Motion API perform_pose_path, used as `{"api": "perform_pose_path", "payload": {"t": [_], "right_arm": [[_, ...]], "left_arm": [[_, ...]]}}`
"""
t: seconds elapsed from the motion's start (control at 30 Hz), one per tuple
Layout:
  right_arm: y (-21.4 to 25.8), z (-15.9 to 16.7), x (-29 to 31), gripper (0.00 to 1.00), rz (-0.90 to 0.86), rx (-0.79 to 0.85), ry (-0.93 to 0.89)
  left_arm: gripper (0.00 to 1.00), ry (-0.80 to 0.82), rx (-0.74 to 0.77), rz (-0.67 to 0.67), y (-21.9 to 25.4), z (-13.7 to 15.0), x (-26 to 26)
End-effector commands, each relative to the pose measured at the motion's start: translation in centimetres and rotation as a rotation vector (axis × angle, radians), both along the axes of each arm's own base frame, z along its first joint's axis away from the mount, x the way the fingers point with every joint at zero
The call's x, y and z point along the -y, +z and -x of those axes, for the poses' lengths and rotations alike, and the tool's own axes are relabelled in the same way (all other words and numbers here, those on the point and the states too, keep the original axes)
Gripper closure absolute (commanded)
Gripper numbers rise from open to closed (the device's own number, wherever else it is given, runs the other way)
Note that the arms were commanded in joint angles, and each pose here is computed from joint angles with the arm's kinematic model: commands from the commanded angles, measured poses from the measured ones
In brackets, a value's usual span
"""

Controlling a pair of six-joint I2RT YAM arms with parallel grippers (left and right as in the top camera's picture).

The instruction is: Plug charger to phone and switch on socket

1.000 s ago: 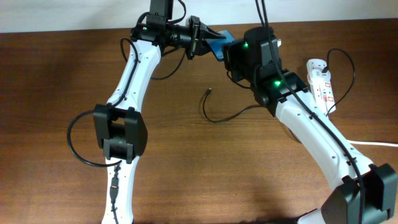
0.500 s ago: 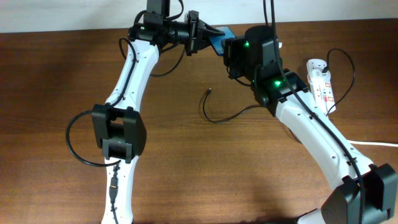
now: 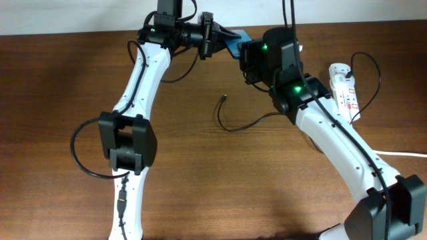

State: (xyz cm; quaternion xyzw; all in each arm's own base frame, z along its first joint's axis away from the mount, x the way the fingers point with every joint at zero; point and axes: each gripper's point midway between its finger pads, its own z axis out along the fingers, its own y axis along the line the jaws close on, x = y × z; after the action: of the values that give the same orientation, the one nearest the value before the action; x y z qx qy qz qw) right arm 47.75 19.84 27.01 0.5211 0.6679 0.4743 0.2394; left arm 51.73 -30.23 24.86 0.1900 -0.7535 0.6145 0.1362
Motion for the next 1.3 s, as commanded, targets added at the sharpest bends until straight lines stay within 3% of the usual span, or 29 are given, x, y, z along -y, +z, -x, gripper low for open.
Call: {"api": "perform_pose_path", "payload": {"t": [0.0,0.6,0.63,0.73,0.83,0.87,1.03,1.13,1.27], "right_arm": [[0.5,0.6,-2.2,0.96,0.029,0.037,0.117],[0.8,0.8,-3.0,0.96,0.028,0.049,0.127],[0.8,0.8,-3.0,0.96,0.027,0.052,0.129],[0.9,0.8,-3.0,0.96,0.026,0.052,0.130],[0.8,0.8,-3.0,0.95,0.027,0.051,0.129],[0.8,0.8,-3.0,0.93,0.027,0.051,0.129],[0.4,0.7,-2.2,0.55,0.059,0.043,0.114],[0.0,0.1,-0.6,0.47,0.157,0.073,0.118],[-0.3,-0.6,1.7,0.44,0.271,0.105,0.145]], "left_arm": [[1.00,0.034,-0.013,-0.004,1.2,-0.2,1.2],[0.80,0.049,0.030,0.019,2.2,-0.8,1.9],[0.80,0.049,0.030,0.019,2.2,-0.8,1.9],[1.00,0.049,0.030,0.019,2.2,-0.8,1.9],[1.00,0.050,0.031,0.018,2.2,-0.8,1.9],[1.00,0.055,0.032,0.015,2.2,-0.9,1.8],[1.00,0.082,0.172,-0.006,2.2,-2.0,1.7],[1.00,0.072,0.257,-0.016,2.2,-2.2,1.4],[1.00,0.064,0.361,-0.027,2.2,-2.7,0.4]]}}
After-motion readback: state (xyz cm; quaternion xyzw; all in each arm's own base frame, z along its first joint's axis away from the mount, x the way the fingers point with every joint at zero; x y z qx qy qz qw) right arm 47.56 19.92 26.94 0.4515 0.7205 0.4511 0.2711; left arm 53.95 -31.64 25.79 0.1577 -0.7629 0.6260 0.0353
